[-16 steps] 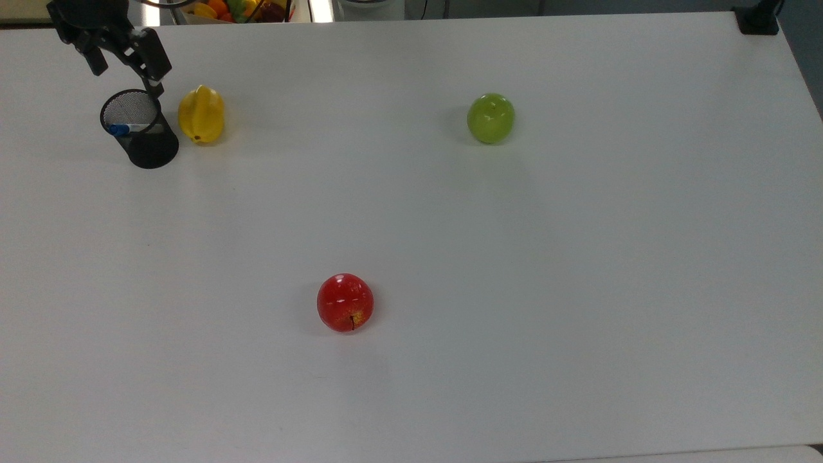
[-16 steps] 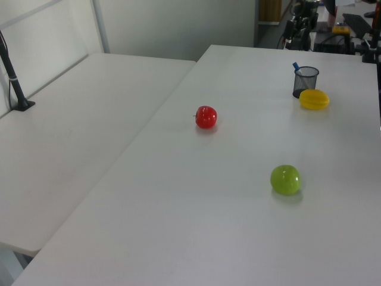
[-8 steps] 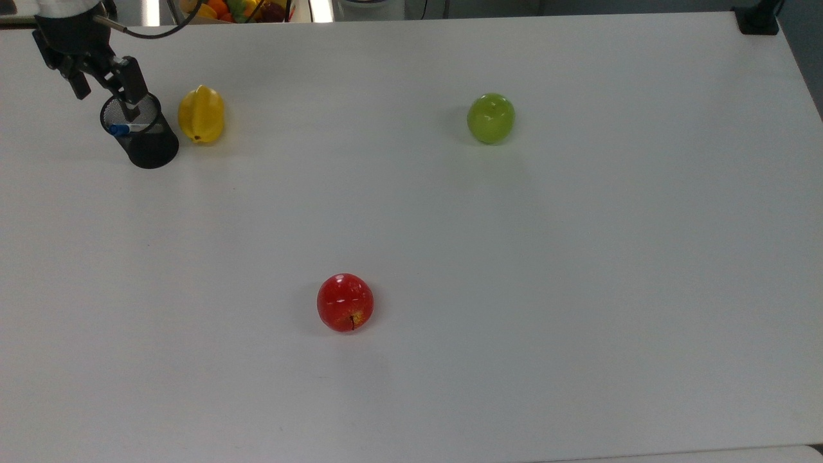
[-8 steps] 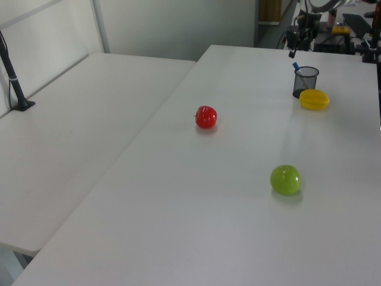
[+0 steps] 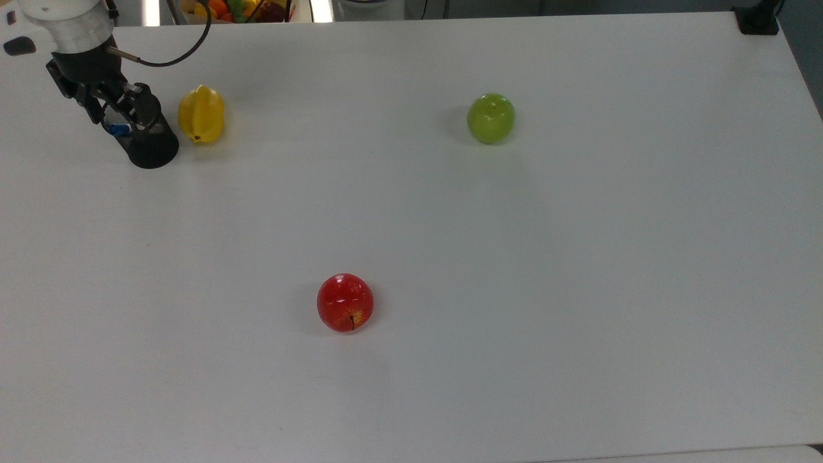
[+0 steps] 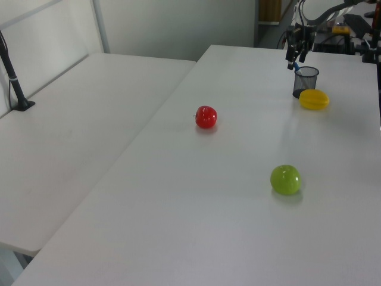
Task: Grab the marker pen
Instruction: 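Lower the gripper and close it on the blue-capped marker pen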
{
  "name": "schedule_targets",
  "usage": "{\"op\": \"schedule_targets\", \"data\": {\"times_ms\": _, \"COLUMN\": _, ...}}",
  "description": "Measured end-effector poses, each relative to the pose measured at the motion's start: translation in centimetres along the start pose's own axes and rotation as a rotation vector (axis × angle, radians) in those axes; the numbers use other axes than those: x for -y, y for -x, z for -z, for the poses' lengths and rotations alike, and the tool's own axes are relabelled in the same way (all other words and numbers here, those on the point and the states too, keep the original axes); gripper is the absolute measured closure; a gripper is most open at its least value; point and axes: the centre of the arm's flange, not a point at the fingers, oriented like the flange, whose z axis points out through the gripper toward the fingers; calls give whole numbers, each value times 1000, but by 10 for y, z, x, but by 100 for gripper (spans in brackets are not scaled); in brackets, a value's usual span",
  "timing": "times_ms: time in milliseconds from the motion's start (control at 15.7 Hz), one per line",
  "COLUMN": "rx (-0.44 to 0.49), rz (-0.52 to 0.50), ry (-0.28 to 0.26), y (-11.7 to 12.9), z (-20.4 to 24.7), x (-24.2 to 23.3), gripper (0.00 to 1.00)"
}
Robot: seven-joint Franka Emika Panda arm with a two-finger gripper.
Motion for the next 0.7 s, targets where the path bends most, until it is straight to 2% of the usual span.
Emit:
{"op": "schedule_targets", "data": {"times_ms": 64, "rx": 0, "rz": 13, "ry": 0, "y": 0, "z": 0, "x": 0, "gripper": 35}}
{"op": "schedule_targets", "data": {"times_ms": 255, "rx": 1, "rz": 38, "ry": 0, "y": 0, "z": -1, "x": 0, "gripper": 46}}
{"op": "schedule_targets", "data": {"times_ms": 382, "rx": 1, "rz": 57, "ry": 0, "y": 0, "z": -1, "x": 0, "gripper": 68}}
{"op": "schedule_targets", "data": {"times_ms": 509, "rx": 1, "rz": 68, "ry": 0, "y": 0, "z": -1, "x": 0, "gripper": 69}}
{"op": "schedule_targets", "data": {"times_ms": 636, "rx": 0, "rz": 88, "ry": 1, "y": 0, "z": -1, "x": 0, "gripper": 80}}
{"op": "schedule_targets", "data": {"times_ms": 700, "rx": 0, "rz": 105, "ry": 1, "y": -1, "z": -1, "x": -1, "gripper": 80}}
